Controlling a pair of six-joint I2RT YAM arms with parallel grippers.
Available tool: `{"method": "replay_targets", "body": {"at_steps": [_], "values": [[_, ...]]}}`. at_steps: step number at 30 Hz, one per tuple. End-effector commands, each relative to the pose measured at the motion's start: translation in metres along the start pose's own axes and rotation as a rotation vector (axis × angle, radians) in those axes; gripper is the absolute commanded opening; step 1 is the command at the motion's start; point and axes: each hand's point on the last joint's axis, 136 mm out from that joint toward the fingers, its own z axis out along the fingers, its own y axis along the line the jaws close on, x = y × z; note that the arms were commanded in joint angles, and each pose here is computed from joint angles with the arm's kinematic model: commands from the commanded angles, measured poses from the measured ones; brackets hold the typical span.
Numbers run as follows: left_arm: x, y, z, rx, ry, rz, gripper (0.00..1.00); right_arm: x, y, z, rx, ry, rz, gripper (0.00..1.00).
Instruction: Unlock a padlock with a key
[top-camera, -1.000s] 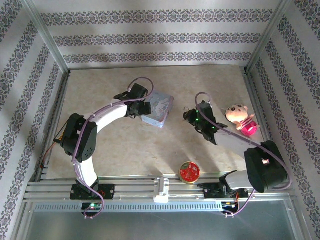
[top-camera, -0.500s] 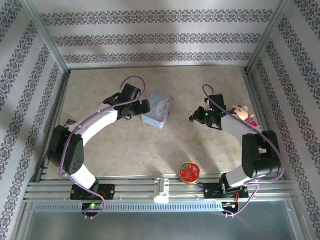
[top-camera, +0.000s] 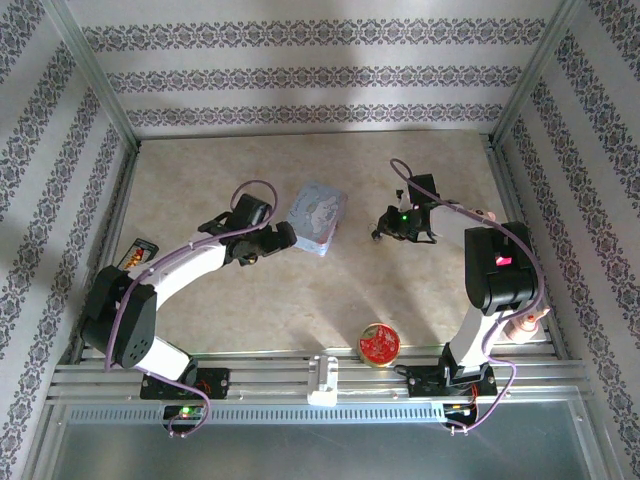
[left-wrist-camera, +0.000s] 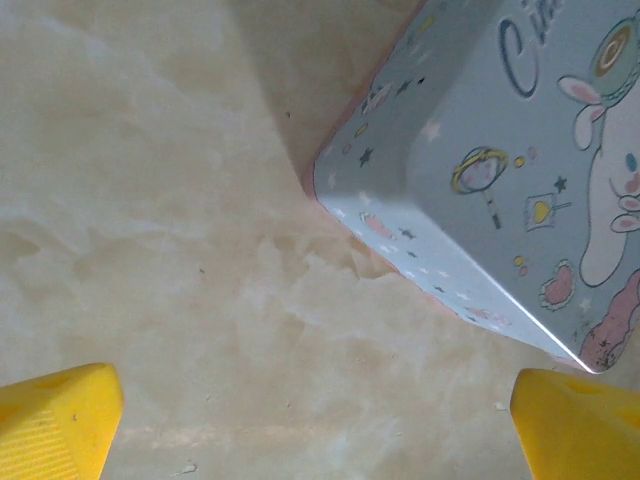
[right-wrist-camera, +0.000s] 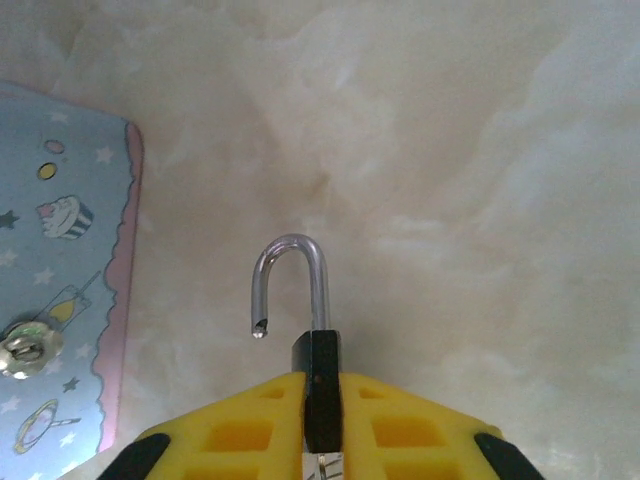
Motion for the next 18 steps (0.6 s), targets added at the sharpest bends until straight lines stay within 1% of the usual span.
{"method": "replay_targets", "body": {"at_steps": [1, 5, 7, 10, 12, 14, 17, 18], "values": [[-0.004, -0.018, -0.001, 0.113, -0.026, -0.074, 0.99, -0.003, -0.021, -0.002, 0.106, 0.000, 0.011, 0.19], [-0.002, -0.032, 0.003, 0.197, -0.004, -0.111, 0.99, -0.009, -0.025, -0.011, 0.154, -0.024, 0.001, 0.26], [-0.001, -0.036, 0.006, 0.213, 0.011, -0.120, 0.99, -0.015, -0.023, -0.019, 0.173, -0.045, -0.012, 0.31], [0.001, -0.040, 0.011, 0.237, 0.029, -0.132, 0.99, -0.027, -0.011, -0.035, 0.172, -0.096, -0.042, 0.38], [0.001, -0.044, 0.013, 0.256, 0.036, -0.139, 0.99, -0.036, 0.006, -0.044, 0.147, -0.136, -0.083, 0.42], [0.000, -0.049, 0.016, 0.274, 0.045, -0.142, 0.99, -0.048, 0.031, -0.050, 0.106, -0.186, -0.152, 0.48], [0.001, -0.054, 0.023, 0.296, 0.066, -0.154, 0.99, -0.062, 0.071, -0.052, 0.048, -0.240, -0.253, 0.58], [0.001, -0.056, 0.025, 0.303, 0.072, -0.156, 1.00, -0.066, 0.081, -0.050, 0.033, -0.247, -0.277, 0.59]]}}
